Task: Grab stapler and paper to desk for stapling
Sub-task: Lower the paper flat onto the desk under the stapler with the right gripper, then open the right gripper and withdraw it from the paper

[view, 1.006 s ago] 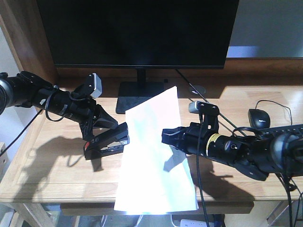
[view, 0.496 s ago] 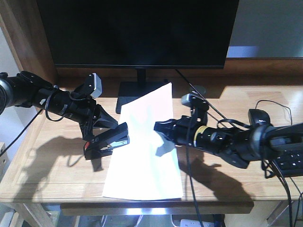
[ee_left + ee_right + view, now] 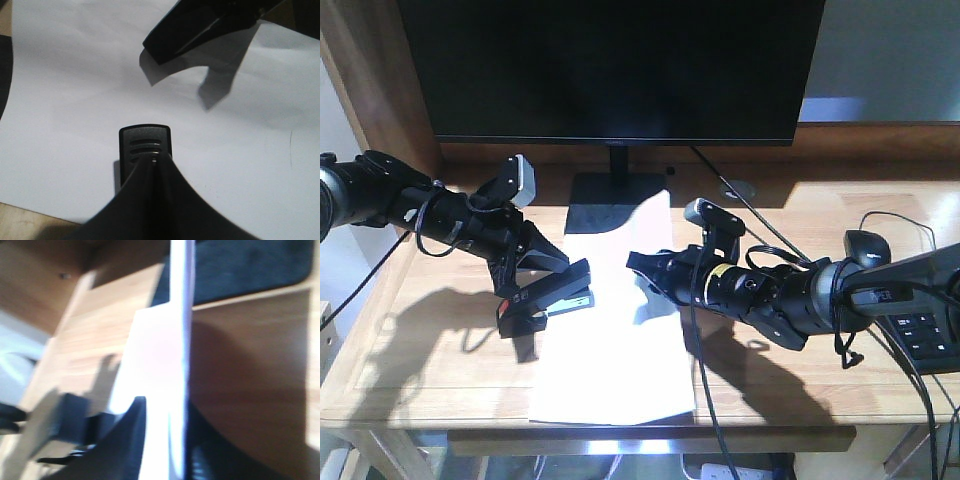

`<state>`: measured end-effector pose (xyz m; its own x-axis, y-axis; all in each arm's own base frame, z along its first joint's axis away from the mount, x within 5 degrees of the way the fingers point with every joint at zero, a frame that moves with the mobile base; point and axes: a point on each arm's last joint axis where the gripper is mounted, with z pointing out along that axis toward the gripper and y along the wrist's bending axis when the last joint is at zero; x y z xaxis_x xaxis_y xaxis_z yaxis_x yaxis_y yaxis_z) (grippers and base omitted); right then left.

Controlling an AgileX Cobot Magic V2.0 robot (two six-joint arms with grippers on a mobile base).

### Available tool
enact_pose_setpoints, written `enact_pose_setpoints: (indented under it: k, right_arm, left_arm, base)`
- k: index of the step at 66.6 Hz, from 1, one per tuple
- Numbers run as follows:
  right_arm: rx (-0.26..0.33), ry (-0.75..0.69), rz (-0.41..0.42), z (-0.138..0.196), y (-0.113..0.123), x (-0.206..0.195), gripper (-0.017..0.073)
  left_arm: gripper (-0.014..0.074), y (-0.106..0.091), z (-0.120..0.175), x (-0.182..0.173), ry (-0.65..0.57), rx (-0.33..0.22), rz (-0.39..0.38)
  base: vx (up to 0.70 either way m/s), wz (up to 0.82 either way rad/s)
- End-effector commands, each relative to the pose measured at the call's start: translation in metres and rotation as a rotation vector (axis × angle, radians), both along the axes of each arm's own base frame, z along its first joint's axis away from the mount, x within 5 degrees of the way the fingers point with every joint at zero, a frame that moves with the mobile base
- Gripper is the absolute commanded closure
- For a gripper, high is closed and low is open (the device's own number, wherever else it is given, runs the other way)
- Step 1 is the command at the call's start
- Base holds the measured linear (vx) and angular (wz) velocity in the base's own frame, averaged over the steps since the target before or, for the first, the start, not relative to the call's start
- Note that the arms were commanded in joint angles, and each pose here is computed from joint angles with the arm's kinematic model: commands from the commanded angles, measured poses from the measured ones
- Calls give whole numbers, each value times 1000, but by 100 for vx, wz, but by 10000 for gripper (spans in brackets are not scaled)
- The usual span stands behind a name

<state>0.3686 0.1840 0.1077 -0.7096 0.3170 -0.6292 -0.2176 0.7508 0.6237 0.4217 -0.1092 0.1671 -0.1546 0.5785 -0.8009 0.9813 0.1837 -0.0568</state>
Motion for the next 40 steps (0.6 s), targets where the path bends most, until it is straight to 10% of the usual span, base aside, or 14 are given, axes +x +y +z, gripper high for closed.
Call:
enact_pose_setpoints:
  k: [1,19,40]
  right_arm:
    - [27,-75,-12,27,0,6,267]
    - [-113,-98,36,44,-4,1,7]
    - [-507,-153,27,96,-33,-13,-5]
  left_arm:
    - [601,-4,35,0,-60,-71,1]
    - [601,-4,35,0,-60,-71,1]
    - [601,-4,35,0,-60,-71,1]
  base:
    - [0,0]
    - [0,0]
    - [0,0]
